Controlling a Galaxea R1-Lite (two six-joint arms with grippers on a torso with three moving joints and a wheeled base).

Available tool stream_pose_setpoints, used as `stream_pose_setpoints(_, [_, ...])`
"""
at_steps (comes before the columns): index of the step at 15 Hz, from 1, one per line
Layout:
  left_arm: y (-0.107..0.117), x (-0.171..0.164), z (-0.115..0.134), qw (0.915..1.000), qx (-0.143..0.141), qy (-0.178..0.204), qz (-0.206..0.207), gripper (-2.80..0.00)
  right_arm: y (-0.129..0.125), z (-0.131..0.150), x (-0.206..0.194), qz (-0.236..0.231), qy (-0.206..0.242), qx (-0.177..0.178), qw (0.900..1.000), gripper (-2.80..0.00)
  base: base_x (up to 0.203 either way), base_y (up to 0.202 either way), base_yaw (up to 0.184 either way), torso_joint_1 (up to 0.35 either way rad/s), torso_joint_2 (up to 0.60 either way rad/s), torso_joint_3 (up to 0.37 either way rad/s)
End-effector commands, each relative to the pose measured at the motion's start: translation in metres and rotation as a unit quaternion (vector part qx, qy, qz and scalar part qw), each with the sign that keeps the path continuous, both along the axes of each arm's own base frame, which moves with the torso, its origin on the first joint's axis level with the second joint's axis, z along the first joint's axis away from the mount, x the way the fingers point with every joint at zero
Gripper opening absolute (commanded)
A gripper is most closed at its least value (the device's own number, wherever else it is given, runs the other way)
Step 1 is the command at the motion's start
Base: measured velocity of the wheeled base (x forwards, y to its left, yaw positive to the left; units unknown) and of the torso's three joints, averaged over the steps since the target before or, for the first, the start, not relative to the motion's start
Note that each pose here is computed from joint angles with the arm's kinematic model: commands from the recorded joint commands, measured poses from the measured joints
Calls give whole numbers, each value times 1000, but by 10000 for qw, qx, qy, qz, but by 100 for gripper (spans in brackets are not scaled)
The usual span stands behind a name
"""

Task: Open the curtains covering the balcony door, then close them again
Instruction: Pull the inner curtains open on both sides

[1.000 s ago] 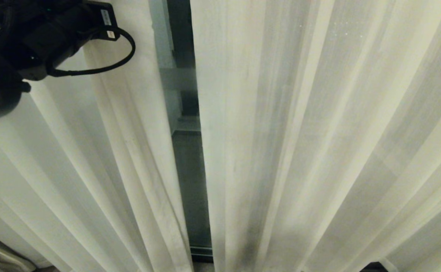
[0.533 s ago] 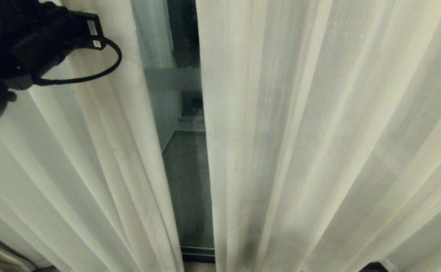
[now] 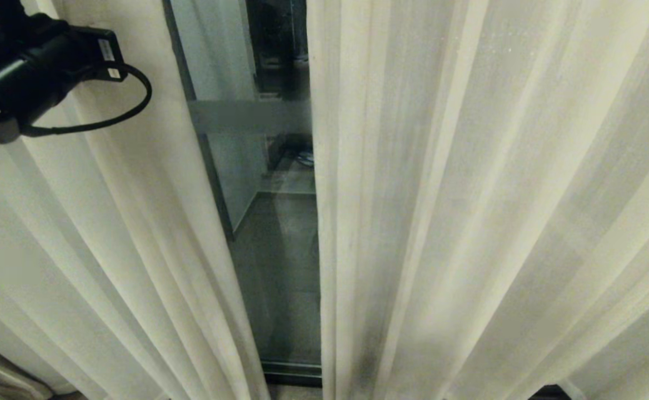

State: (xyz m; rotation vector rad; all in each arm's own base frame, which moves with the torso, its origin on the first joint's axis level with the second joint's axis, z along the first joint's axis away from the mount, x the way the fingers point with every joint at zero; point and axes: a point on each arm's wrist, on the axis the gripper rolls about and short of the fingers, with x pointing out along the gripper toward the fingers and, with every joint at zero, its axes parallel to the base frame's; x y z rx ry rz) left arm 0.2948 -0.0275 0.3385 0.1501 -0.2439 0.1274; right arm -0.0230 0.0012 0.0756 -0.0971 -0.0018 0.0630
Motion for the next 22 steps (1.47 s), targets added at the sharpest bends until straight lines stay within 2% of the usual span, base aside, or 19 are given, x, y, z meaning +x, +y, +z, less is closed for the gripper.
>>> stream_pose_setpoints(1, [3,1,0,10000,1,2,64,-280,0,0,0,7,9,-5,10000,-280,0,0,0,0,0,0])
stream_pose_setpoints(5, [4,1,-2,9999,-116,19,57,-280,0,0,0,7,9,-5,10000,-280,0,0,0,0,0,0])
stream_pose_setpoints(11, [11,0,-1,9998,-139,-9,159,-280,0,0,0,7,9,-5,10000,-280,0,14,-2,0,1,0])
stream_pose_setpoints(22, [19,-5,-1,9993,-238,-22,271,-280,0,0,0,7,9,-5,10000,-280,0,185,-1,2,1,2])
